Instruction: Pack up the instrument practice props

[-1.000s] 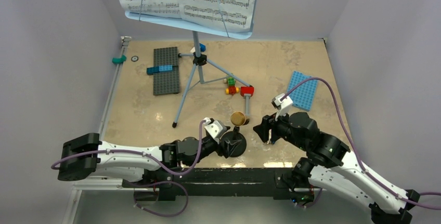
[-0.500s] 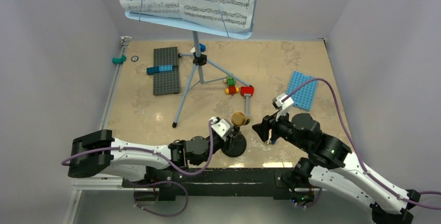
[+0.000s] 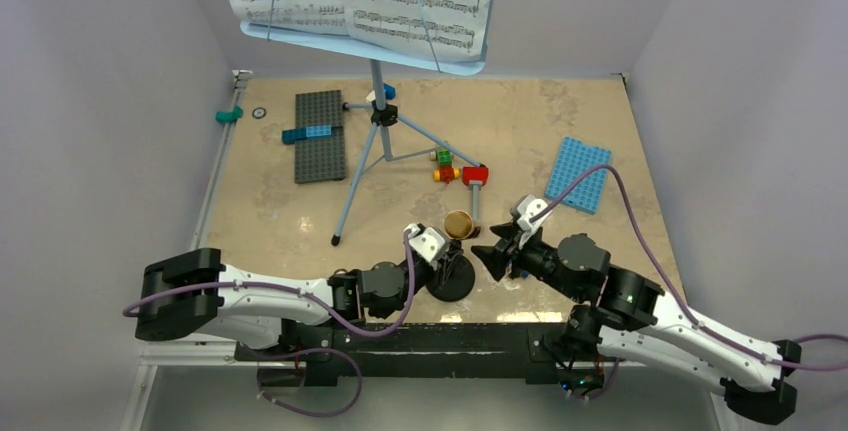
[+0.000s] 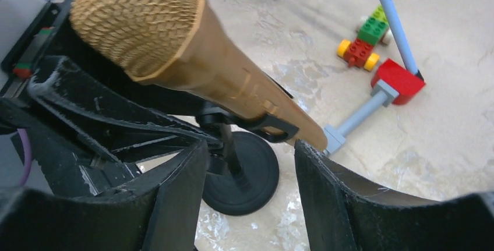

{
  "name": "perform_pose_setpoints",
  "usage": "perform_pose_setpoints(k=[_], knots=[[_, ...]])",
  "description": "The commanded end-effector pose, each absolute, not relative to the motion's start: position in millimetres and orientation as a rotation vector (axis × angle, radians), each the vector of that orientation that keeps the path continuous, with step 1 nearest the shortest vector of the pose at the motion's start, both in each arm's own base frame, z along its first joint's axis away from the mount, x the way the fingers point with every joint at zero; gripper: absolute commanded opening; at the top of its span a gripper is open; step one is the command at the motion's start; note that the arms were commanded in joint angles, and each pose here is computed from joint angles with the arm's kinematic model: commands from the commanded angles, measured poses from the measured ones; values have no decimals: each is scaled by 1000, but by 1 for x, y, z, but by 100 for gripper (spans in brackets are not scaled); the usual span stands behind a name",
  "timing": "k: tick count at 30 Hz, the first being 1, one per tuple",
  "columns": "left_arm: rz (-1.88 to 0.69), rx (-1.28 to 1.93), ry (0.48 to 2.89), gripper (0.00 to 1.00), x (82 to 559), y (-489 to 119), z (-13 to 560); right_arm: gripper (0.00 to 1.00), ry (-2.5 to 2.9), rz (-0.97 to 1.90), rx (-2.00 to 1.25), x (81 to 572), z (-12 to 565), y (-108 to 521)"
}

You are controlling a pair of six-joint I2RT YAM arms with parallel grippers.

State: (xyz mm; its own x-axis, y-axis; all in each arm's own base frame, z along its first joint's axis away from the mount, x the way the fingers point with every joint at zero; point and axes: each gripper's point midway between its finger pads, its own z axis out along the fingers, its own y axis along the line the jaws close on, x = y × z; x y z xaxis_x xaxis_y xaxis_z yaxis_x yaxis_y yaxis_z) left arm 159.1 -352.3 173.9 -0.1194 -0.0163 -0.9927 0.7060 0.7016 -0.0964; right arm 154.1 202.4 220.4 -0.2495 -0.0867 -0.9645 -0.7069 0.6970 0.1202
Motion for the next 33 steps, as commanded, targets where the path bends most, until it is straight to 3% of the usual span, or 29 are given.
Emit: perform_pose_setpoints(k=[1,14,28,30,33], knots=[[-641,555,1641,0,162,-345,163,61,1574,568,-674,163,243,215],[-664,618,1703,0,150,-338,152,68,1411,307,-588,191,256,226],[-677,696,1717,0,143,-348,147,66,1341,332,-595,192,265,240],[-685,701,1719,0,141,-349,146,63,1337,340,-593,192,265,242],[-688,703,1728,0,140,-349,145,48,1331,350,-597,191,266,243]])
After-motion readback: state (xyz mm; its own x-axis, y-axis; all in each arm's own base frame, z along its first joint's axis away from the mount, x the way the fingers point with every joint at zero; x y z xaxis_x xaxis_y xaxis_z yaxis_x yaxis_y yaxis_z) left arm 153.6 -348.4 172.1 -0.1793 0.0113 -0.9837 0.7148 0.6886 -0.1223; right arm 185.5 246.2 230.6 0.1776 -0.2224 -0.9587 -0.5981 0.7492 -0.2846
